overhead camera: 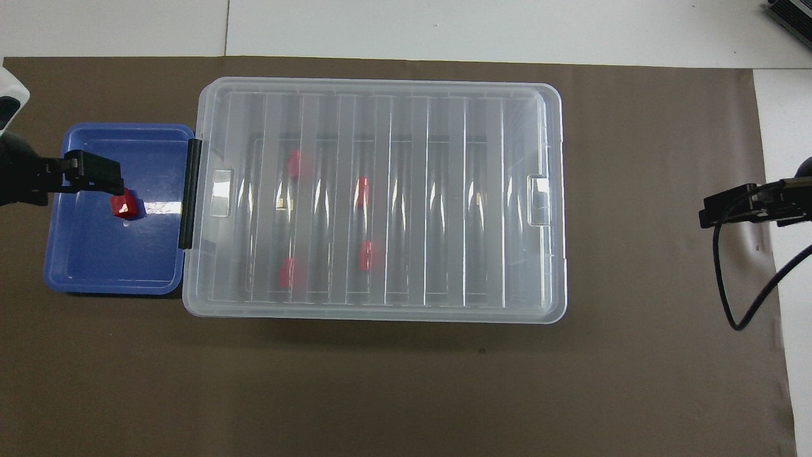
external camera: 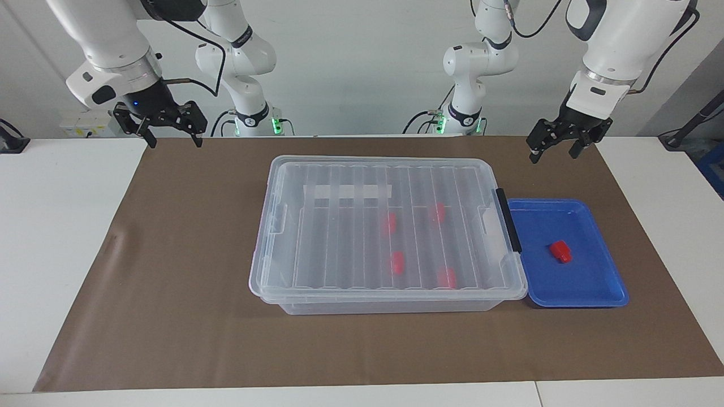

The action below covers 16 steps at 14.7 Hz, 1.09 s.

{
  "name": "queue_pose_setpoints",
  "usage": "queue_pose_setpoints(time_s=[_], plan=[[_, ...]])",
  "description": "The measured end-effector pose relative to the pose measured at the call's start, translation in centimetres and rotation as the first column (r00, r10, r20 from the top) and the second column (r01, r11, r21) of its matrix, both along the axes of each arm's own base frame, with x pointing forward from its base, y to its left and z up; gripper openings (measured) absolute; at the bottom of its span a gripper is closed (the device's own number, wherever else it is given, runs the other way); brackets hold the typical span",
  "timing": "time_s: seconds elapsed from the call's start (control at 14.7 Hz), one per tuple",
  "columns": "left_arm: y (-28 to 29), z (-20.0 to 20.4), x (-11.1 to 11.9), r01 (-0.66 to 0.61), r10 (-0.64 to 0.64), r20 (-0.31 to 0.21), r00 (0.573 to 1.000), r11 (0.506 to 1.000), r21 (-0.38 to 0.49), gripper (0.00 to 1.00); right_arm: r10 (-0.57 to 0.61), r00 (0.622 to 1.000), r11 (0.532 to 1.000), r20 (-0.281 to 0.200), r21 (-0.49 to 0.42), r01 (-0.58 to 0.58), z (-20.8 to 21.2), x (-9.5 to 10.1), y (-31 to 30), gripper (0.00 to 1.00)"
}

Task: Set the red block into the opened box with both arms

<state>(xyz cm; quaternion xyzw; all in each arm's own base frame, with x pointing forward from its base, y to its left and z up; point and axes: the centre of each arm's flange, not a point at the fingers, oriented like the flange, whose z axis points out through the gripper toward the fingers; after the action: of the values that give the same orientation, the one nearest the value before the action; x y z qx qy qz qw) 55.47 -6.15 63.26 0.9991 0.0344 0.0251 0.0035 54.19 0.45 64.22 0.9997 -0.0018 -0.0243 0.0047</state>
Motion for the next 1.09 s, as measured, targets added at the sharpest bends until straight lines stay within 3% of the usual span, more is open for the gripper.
queue_pose_setpoints(time_s=[0.27, 0.48, 0.82, 1.09], plan=[[0.0, 0.0, 0.0, 0.0, 0.0, 0.0, 1.0, 1.0, 0.0, 1.0, 0.001, 1.0, 1.0, 0.002, 0.0, -0.001, 0.0, 0.0, 0.1, 1.0], [0.0, 0.0, 0.0, 0.0, 0.0, 0.0, 1.0, 1.0, 0.0, 1.0, 0.002, 0.999, 1.0, 0.049, 0.002, -0.002, -0.6, 0.8, 1.1, 1.0], [0.0, 0.0, 0.0, 0.0, 0.0, 0.0, 1.0, 1.0, 0.0, 1.0, 0.024, 0.99, 0.999, 0.14, 0.028, -0.029, -6.9, 2.5, 8.0, 1.0], [0.1, 0.0, 0.0, -0.003, 0.003, -0.002, 1.0, 1.0, 0.0, 1.0, 0.059, 0.988, 0.997, 0.146, 0.045, -0.066, -12.2, 2.8, 11.0, 1.0]])
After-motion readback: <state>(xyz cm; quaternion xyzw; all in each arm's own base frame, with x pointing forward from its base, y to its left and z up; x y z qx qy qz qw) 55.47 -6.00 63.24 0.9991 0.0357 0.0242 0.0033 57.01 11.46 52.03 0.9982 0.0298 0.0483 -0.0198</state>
